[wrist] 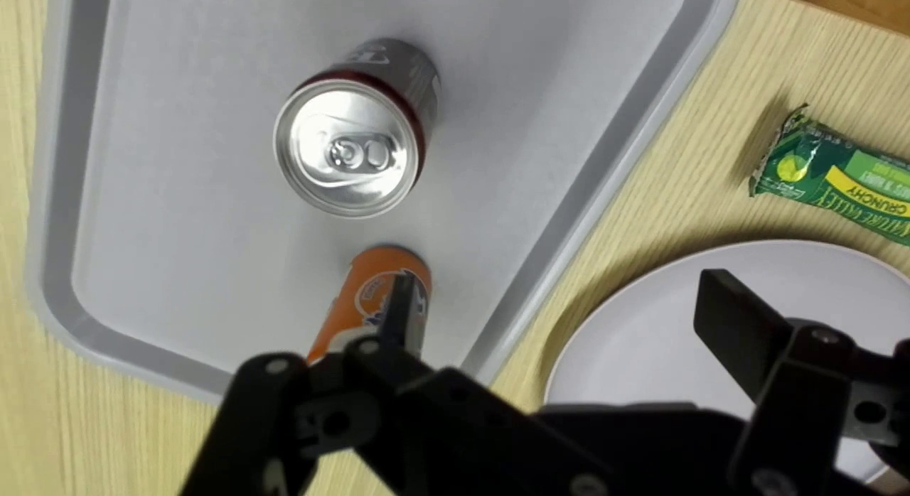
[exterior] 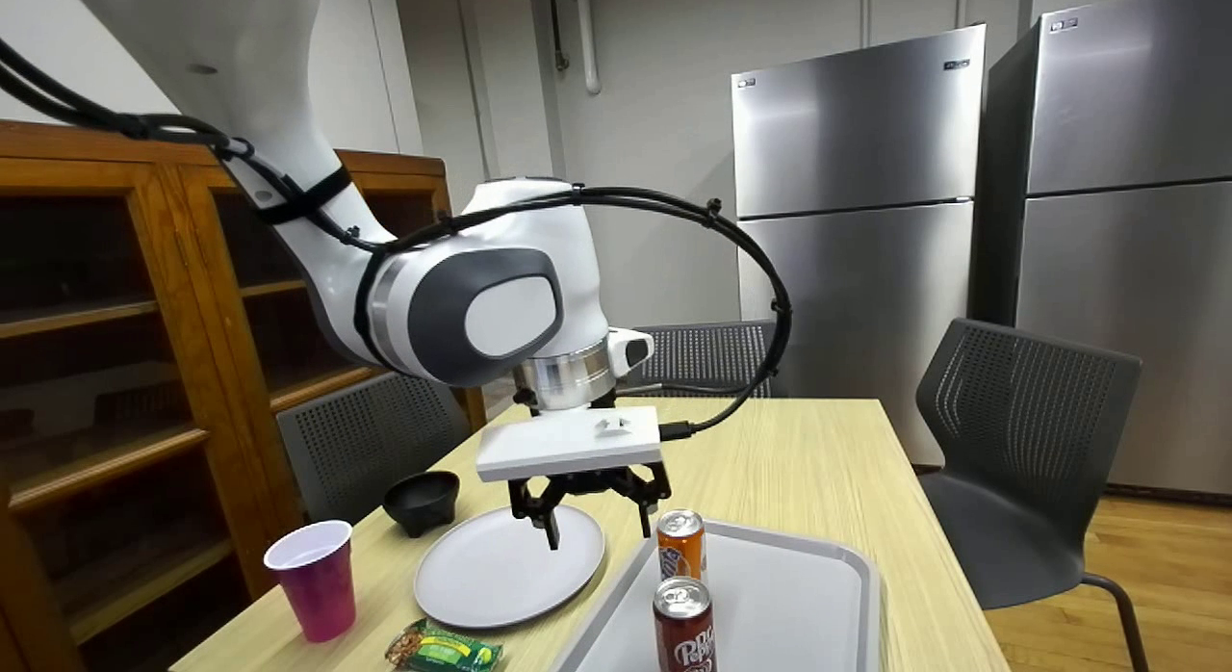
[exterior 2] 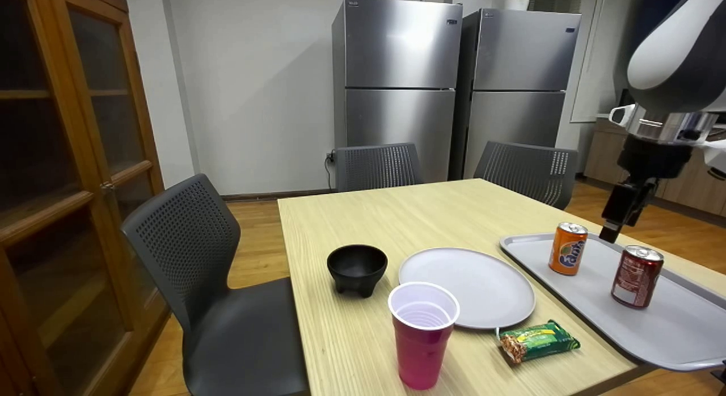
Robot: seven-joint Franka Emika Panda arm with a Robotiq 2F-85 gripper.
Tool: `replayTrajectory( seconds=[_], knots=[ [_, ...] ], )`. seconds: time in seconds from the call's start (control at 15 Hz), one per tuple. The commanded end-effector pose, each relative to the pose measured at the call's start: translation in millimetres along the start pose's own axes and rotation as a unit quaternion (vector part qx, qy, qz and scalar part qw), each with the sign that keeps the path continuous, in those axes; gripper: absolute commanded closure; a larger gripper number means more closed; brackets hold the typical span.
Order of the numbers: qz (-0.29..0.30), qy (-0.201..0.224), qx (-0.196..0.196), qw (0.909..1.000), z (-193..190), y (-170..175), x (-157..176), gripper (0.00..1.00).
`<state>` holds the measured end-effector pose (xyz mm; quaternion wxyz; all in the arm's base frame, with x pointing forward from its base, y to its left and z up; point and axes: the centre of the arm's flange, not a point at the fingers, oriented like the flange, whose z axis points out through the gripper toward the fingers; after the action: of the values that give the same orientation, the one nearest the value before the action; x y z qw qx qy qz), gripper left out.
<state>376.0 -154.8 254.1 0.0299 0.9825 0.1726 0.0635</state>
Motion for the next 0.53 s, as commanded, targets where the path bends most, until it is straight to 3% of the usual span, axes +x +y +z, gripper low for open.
replayTrajectory(
  seconds=[0.0,0.47],
  knots=[
    [0.054,-0.01,-0.009,0.9985,2,21,-1,0.0],
    [0.127,-0.026,-0.029,0.9912,9,69,-19,0.0]
  ],
)
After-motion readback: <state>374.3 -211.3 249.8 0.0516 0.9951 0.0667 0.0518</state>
